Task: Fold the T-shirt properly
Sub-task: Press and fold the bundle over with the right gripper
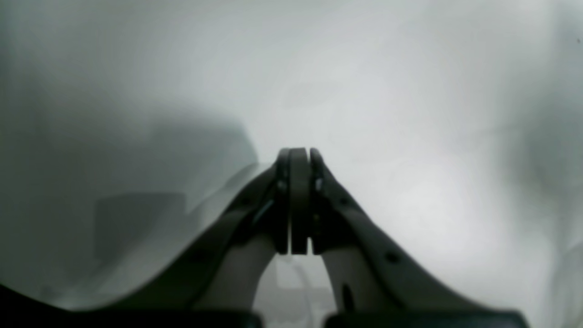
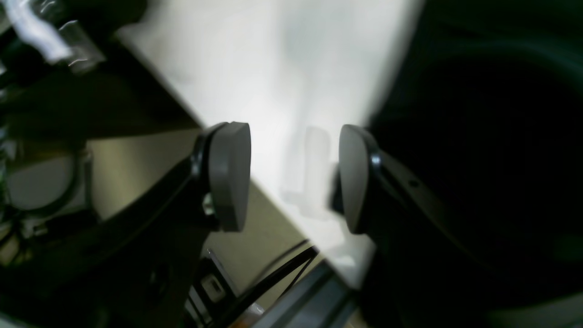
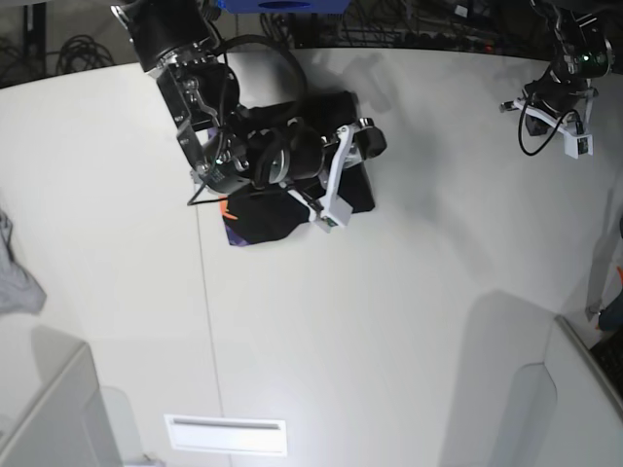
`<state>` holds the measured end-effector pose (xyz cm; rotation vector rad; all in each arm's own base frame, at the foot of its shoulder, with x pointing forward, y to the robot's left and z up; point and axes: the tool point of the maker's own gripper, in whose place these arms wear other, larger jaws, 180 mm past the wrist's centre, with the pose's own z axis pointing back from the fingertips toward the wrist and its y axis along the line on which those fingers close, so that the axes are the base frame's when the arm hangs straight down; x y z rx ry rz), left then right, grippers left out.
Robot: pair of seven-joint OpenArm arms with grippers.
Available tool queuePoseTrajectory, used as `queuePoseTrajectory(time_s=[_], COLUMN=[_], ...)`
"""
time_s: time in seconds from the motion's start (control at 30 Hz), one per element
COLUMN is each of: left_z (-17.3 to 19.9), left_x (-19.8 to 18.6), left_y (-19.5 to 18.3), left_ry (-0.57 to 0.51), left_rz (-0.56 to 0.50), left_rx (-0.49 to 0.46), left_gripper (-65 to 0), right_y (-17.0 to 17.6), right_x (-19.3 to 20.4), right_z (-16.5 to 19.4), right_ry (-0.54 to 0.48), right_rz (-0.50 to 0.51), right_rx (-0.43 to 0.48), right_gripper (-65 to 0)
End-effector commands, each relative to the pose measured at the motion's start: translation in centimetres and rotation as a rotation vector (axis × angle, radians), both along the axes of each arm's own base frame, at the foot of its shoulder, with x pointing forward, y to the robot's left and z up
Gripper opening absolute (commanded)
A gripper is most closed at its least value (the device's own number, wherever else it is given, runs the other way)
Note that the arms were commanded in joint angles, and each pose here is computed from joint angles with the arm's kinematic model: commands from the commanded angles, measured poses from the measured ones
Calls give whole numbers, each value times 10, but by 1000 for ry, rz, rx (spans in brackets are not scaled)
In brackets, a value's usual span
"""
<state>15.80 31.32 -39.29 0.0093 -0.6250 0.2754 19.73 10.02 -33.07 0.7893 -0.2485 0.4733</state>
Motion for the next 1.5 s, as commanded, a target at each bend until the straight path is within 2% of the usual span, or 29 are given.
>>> queuePoseTrajectory(time_s=[0.0,0.17,0.3,0.37,0.43,0.47,0.53,0.6,0.8,0.9,1.03,1.3,1.47], left_z=[9,9,11,6,6,5,4,3,0,0,-1,-1,-1], left_x=[6,6,8,1,-6,-9,-15,-22,-30,-31,-30,-29,-30], left_y=[3,3,13,26,38,42,48,54,60,60,59,59,60], left_ry=[-31,-30,-42,-28,-23,-20,-16,-13,0,3,2,1,1], left_rz=[-12,-11,19,64,101,110,91,67,67,65,63,61,65], left_rx=[16,16,22,24,32,33,35,35,37,38,37,36,36], left_gripper=[-650,-650,-650,-650,-650,-650,-650,-650,-650,-650,-650,-650,-650], right_y=[9,18,4,-23,-52,-65,-83,-93,-100,-103,-76,-17,35], right_x=[0,-6,3,32,55,63,77,83,75,72,56,53,39], right_z=[17,28,52,50,45,42,40,29,-4,-14,-21,-16,-2], right_ry=[-28,-58,-180,-197,-221,-236,-260,-238,-135,-146,-149,-94,-121], right_rz=[21,77,61,-79,-205,-245,-316,-346,-359,-367,-283,-237,-94], right_rx=[37,38,50,33,10,-2,-15,-37,-92,-140,-156,-61,-19], right_gripper=[-365,-365,-378,-467,-632,-650,-650,-650,-650,-650,-650,-650,-650])
